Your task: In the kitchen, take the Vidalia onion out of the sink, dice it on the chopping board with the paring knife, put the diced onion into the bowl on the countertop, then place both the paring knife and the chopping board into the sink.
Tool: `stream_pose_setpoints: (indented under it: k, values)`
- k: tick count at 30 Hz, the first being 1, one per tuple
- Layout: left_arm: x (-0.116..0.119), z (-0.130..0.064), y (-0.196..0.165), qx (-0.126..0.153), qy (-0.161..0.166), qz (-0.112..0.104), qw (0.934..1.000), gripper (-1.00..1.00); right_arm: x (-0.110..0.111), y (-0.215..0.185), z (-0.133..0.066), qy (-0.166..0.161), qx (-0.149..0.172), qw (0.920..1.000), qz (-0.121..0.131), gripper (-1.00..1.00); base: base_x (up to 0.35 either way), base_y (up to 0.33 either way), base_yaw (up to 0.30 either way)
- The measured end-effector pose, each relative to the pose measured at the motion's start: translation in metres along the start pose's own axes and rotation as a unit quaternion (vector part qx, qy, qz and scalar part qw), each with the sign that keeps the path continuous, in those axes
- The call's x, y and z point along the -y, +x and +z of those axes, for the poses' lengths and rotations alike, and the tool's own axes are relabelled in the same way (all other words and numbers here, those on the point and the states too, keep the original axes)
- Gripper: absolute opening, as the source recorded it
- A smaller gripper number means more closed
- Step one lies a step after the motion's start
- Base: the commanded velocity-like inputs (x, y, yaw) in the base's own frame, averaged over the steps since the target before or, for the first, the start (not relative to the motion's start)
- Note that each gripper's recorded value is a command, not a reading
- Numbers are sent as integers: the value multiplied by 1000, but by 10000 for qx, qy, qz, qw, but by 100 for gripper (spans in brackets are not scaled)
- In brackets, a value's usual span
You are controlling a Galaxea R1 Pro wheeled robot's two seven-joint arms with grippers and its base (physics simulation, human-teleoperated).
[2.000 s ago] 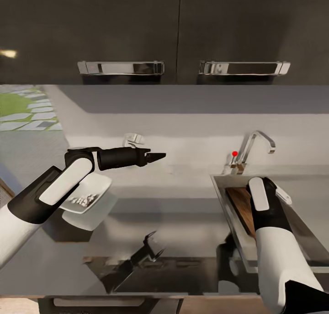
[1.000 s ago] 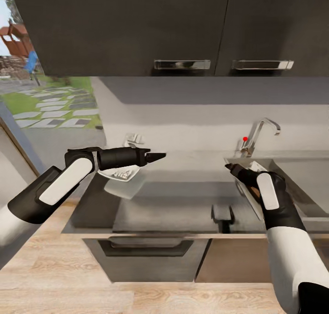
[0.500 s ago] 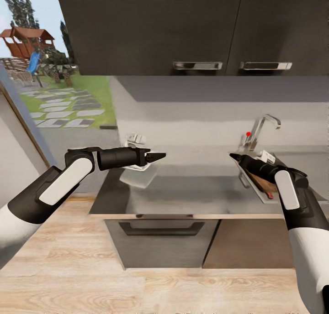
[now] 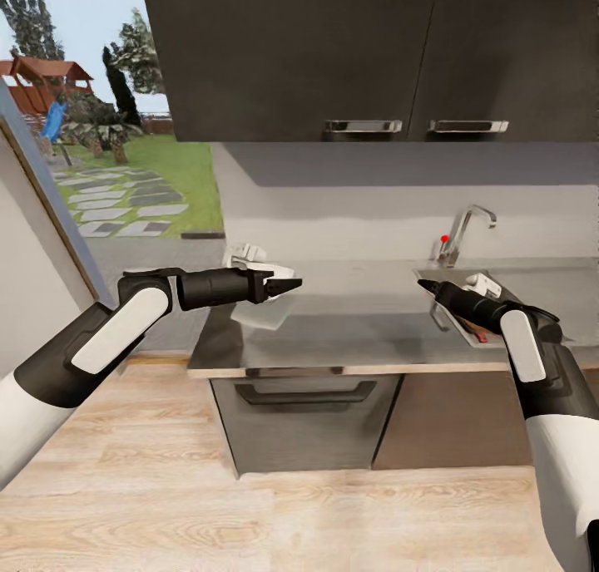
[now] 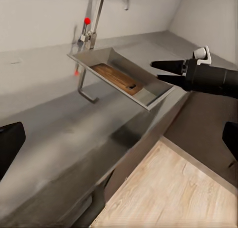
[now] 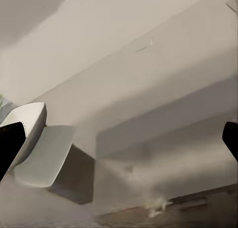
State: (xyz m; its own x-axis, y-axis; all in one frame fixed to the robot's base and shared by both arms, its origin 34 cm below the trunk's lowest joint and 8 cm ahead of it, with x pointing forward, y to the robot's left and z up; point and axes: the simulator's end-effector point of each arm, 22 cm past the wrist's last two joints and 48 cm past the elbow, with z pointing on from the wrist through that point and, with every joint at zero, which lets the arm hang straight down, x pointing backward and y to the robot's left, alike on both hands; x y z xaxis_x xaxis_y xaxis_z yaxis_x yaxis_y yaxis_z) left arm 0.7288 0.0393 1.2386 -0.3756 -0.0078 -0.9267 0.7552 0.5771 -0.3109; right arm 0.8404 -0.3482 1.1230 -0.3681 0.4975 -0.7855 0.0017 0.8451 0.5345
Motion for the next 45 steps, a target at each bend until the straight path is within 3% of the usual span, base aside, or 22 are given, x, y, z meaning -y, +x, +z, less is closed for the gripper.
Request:
stream_pose_setpoints:
  k: [25, 28, 31, 32, 33, 39, 42, 44, 45]
  values:
    - [8, 1, 1, -38, 38, 53, 10000, 100, -5, -3, -3, -18, 18, 10000, -43, 100, -210, 87, -1]
    - [0, -2, 6, -118, -147, 96, 9998, 100, 4, 8, -5, 145, -79, 9997, -194, 100, -3, 1, 0]
    - [-45, -28, 8, -209, -822, 193, 9962, 100, 12, 33, -3, 416, -344, 9961, -702, 100, 0, 0, 0]
    - [-52, -33, 9, -225, -932, 209, 9952, 100, 14, 39, -3, 452, -391, 9953, -761, 100, 0, 0, 0]
    - [-77, -50, 23, -429, -1282, 287, 9904, 100, 28, 67, -5, 601, -633, 9922, -894, 100, 0, 0, 0]
    - [-86, -51, 93, -1238, -1389, 364, 9819, 100, 67, 130, -16, 927, -1175, 9852, -839, 100, 0, 0, 0]
    - [-99, -49, 142, -1680, -1484, 176, 9744, 100, 96, 168, -23, 1189, -1561, 9776, -756, 100, 0, 0, 0]
    - [-108, -49, 162, -1794, -1549, 19, 9715, 100, 107, 184, -27, 1299, -1722, 9738, -726, 100, 0, 0, 0]
    - [-119, -49, 183, -1876, -1636, -208, 9683, 100, 121, 200, -32, 1426, -1896, 9688, -711, 100, 0, 0, 0]
